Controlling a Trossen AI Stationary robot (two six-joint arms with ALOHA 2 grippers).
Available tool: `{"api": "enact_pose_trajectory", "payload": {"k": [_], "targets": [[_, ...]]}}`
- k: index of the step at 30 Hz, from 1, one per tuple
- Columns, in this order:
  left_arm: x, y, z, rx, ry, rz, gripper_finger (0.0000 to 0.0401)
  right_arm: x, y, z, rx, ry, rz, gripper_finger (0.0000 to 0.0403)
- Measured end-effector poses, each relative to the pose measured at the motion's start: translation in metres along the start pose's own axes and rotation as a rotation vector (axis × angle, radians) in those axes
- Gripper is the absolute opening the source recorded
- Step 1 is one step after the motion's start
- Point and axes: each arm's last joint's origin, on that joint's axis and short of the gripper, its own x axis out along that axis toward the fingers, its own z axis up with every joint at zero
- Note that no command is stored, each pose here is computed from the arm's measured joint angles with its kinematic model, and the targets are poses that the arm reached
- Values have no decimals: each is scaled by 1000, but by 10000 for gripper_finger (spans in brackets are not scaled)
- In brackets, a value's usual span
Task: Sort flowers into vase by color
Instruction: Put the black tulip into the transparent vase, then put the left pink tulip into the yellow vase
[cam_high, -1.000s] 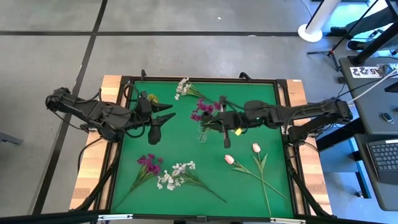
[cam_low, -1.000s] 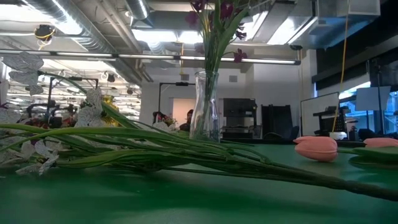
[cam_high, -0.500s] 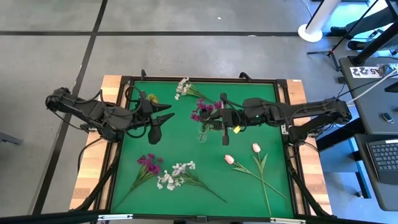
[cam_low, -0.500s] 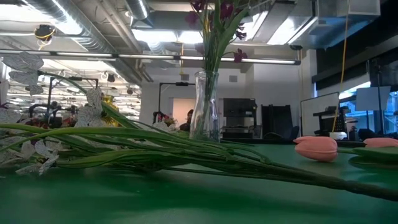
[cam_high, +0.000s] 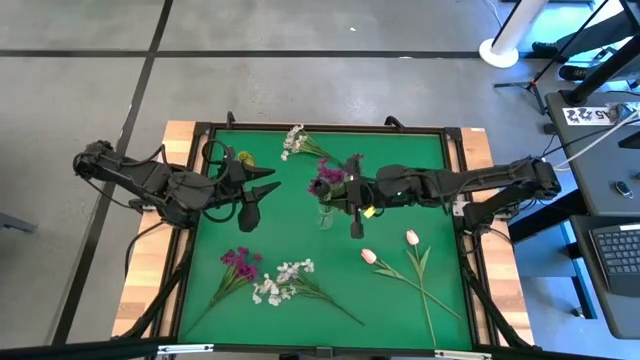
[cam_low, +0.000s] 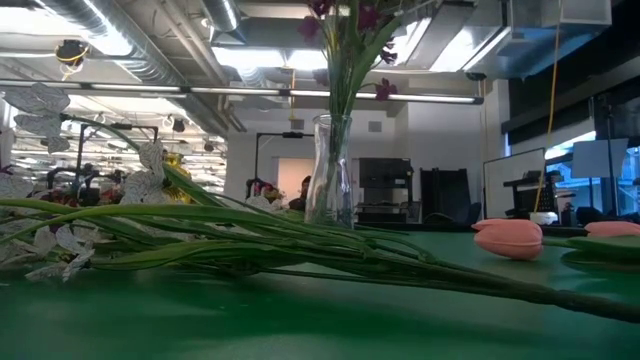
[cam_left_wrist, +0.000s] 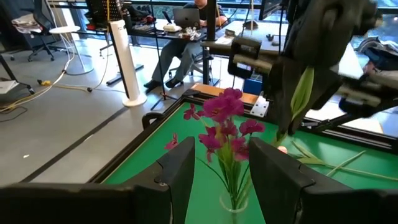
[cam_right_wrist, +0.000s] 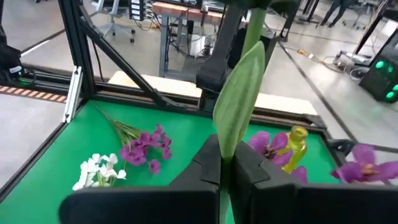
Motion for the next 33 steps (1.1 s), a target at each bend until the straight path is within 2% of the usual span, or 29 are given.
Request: {"api": "enact_pose_trajectory", "payload": {"k": [4,9,12,16,23,26,29,33], "targets": [[0,0,-1,4,10,3,145,10,3,-16,14,31,3,7],[0,1,-2,-3,16,6,145,14,4,-23,32,42,3,9],[0,1,-2,-3,18,6,145,14,4,-24,34,50,4,23],[0,1,-2,-6,18,6,145,14,4,-25,32,61,6,80],[0,1,-3,-7,20,7,145,13,3,-25,27,66,-11,225],[0,1,-3,-7,20,7,145,6,1,-19,22,99,-39,275],[0,1,-3,-8,20,7,145,-3,-2,-7,18,125,-54,312],[0,1,-3,-18,21,7,145,-20,-6,14,15,143,-65,338]]}}
